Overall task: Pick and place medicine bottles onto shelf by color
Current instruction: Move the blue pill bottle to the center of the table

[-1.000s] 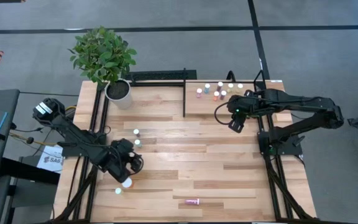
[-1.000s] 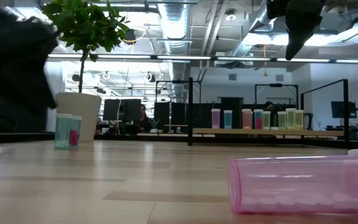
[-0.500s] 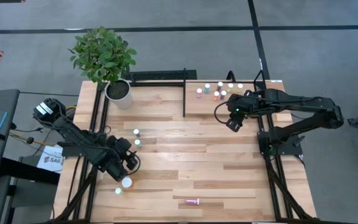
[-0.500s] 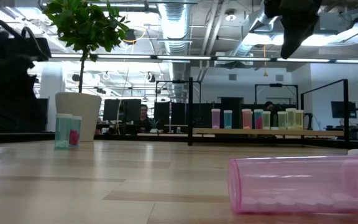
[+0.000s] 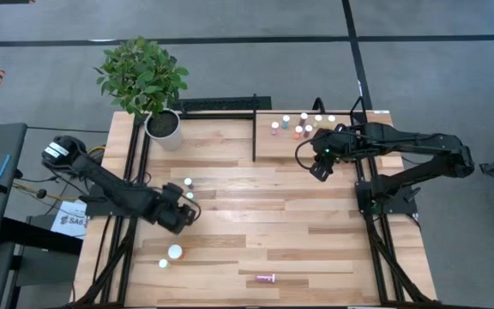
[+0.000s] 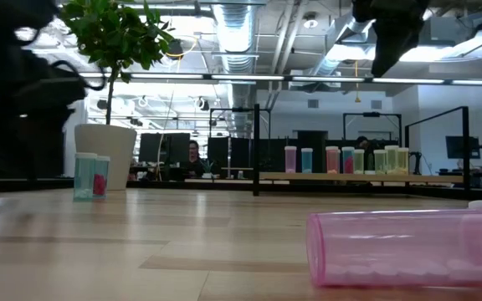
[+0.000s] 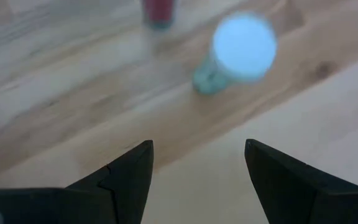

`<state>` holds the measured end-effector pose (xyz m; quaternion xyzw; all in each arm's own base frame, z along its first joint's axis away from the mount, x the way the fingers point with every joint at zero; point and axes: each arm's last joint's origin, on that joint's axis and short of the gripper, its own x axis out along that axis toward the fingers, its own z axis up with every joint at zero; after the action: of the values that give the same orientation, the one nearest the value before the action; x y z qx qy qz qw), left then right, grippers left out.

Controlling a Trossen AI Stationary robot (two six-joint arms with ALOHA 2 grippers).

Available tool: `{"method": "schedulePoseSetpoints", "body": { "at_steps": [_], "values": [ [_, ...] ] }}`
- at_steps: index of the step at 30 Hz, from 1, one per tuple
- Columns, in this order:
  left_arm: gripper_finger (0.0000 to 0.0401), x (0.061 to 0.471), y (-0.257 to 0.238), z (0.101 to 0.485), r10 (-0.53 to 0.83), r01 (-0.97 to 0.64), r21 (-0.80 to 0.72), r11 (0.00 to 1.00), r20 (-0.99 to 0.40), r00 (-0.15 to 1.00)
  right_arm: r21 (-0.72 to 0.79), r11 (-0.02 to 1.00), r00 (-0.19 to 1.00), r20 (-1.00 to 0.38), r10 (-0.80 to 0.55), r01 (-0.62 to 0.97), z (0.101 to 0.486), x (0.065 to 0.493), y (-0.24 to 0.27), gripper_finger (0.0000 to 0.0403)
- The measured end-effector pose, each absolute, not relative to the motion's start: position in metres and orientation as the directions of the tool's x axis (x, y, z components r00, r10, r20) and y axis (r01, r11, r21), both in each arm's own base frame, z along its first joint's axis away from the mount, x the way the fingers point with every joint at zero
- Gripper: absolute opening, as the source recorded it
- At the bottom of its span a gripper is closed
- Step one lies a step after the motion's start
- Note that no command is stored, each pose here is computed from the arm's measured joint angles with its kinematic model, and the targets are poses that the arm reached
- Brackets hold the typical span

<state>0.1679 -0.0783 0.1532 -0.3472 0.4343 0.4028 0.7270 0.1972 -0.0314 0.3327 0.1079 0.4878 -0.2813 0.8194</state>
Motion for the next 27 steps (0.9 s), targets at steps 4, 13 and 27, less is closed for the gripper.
{"method": "schedulePoseSetpoints", "body": {
  "at_steps": [4,13,27],
  "values": [
    [0.0240,0.181,-0.065,0.162,0.295,-0.911,-0.177,0.373,-0.908,0.297,-0.092,0.818,0.376,-0.855,-0.356,0.567,0.333,0.198,-0.032,0.0154],
    [0.0240,0.194,-0.038,0.168,0.263,-0.938,-0.180,0.295,-0.929,0.261,-0.093,0.820,0.375,-0.856,-0.356,0.565,0.333,0.198,-0.031,0.0153],
    [0.0223,0.203,-0.027,0.170,0.239,-0.926,-0.234,0.295,-0.921,0.309,-0.092,0.820,0.375,-0.857,-0.354,0.565,0.333,0.198,-0.031,0.0154]
  ]
}}
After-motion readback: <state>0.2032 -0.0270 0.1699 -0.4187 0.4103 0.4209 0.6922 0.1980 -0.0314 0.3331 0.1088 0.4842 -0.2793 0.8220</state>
